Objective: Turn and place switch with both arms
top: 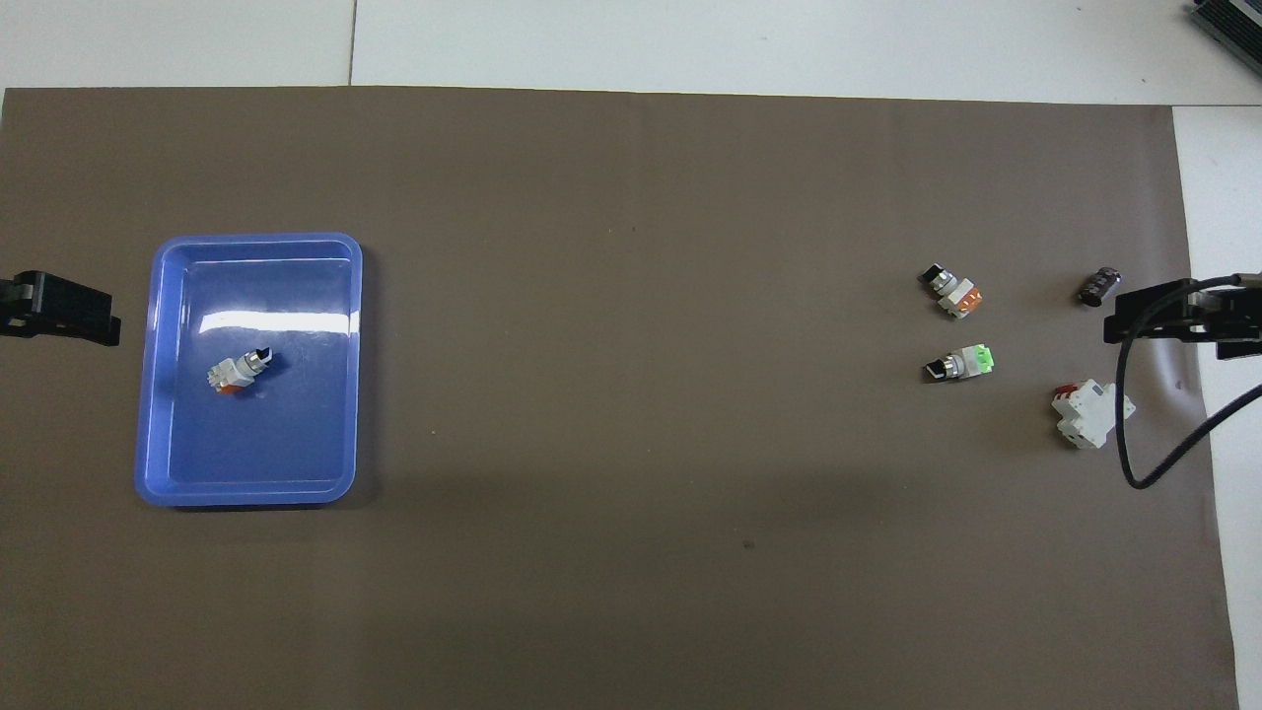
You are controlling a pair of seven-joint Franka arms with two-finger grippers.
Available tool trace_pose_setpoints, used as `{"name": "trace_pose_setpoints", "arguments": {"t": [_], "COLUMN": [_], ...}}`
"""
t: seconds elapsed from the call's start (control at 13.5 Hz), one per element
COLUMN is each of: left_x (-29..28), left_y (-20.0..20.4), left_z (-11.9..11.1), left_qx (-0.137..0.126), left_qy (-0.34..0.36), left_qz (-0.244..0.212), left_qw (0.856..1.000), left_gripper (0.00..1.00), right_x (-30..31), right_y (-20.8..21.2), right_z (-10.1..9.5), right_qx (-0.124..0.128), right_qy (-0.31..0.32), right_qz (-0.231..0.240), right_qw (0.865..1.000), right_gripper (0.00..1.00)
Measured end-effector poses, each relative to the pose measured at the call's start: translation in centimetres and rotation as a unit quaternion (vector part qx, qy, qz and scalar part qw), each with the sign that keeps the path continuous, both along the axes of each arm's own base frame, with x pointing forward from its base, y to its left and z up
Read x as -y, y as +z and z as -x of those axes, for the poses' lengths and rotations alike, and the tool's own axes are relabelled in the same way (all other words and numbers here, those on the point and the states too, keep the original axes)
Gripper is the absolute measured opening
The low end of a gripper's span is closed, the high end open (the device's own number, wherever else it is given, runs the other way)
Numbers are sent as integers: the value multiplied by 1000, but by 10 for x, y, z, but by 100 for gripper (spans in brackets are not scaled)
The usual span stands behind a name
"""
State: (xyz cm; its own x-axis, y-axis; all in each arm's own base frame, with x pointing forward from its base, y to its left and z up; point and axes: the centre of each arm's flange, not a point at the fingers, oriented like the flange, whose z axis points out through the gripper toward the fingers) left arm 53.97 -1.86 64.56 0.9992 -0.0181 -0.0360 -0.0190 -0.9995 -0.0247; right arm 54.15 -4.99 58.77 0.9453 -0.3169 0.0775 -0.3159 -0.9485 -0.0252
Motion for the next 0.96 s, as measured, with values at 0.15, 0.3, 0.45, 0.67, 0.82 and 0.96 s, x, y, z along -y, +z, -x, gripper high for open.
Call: {"name": "trace_pose_setpoints", "arguments": {"t": [0.15, 0.3, 0.45, 0.67, 0.82, 0.96], "left_x": [0, 0, 0, 0, 0, 0], "left_y": [0, 0, 0, 0, 0, 0], "left_z": [0, 0, 0, 0, 0, 0], "left_qx": [0, 0, 0, 0, 0, 0], "left_qy": [0, 0, 0, 0, 0, 0], "left_qz": [0, 0, 0, 0, 0, 0], "left_qw": [1000, 1000, 1000, 1000, 1000, 1000], "left_gripper": [100, 100, 100, 100, 100, 100], "right_x": [0, -2, 7, 19, 21, 27], "right_y": [-26, -55, -91, -157, -189, -215], "right_z": [-2, -2, -7, -23, -29, -30], "right_qx": [3, -6, -15, -27, -50, -64], "right_qy": [-62, -117, -176, -246, -289, -326], "right_qz": [-5, -9, -12, -20, -43, -69], "right_qw": [998, 993, 984, 969, 955, 941], "right_gripper": [100, 100, 100, 100, 100, 100]}}
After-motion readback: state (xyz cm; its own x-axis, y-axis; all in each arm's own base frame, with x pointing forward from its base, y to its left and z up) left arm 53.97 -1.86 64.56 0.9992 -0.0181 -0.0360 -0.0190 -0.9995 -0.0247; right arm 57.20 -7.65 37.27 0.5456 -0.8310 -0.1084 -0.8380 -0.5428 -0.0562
